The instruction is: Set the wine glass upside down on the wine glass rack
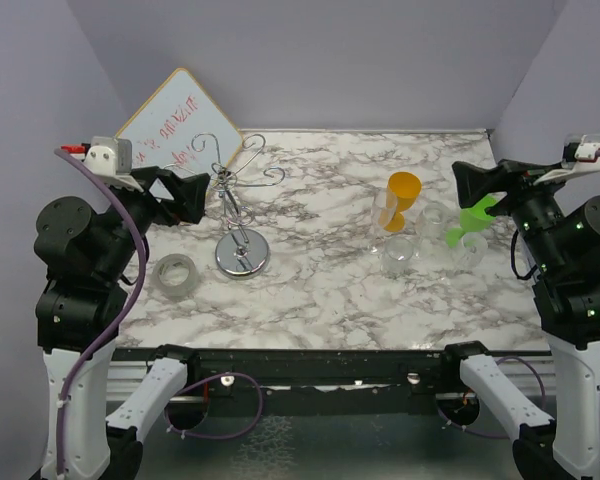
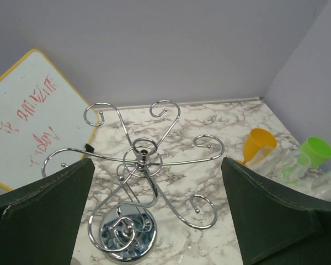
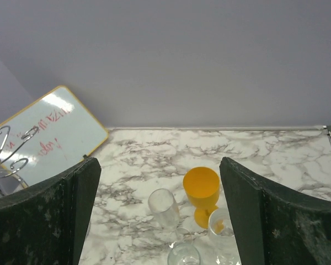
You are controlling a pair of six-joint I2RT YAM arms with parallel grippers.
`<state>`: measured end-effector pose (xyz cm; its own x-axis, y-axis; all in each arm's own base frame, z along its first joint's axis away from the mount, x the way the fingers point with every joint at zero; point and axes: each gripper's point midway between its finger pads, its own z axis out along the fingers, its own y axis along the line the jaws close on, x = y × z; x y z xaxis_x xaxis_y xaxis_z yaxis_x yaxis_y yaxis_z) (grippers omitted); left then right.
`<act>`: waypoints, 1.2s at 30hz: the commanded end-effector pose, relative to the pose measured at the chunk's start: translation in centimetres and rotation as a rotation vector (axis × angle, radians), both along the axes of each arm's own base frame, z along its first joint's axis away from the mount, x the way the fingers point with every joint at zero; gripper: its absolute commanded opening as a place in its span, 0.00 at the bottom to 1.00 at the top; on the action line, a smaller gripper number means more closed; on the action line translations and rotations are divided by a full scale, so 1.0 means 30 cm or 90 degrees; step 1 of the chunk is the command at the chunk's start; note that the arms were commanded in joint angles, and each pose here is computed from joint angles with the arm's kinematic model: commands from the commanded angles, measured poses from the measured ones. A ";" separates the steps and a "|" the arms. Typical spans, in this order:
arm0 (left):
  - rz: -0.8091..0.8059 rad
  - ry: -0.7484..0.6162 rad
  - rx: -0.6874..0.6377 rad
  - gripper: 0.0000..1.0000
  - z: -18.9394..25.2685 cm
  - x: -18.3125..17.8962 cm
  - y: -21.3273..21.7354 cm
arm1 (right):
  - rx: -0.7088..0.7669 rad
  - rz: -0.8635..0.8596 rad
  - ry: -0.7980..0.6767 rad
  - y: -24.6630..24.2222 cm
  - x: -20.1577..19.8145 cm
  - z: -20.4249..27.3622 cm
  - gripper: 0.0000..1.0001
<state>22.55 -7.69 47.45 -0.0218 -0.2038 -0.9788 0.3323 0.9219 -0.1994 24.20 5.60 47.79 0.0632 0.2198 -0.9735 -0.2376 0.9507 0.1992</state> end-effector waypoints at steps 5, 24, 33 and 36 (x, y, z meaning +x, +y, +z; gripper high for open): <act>-0.150 -0.019 0.008 0.99 -0.019 -0.058 -0.125 | 0.018 0.060 0.103 0.067 0.073 -0.168 0.95; -0.076 0.138 -0.113 0.71 -0.153 0.126 -0.126 | 0.124 0.301 0.295 0.312 0.152 -0.462 0.83; -0.004 0.159 -0.073 0.69 -0.245 0.295 -0.090 | 0.137 0.301 0.291 0.313 0.140 -0.474 0.83; 0.011 0.170 -0.043 0.67 -0.287 0.340 -0.079 | 0.141 0.305 0.293 0.316 0.134 -0.478 0.83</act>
<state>31.10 -11.07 38.62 -0.3354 -0.3132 -0.8885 0.2710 0.8712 -0.4094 28.84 14.41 32.65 -0.5073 0.3099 -0.8041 -0.4259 0.7210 0.5466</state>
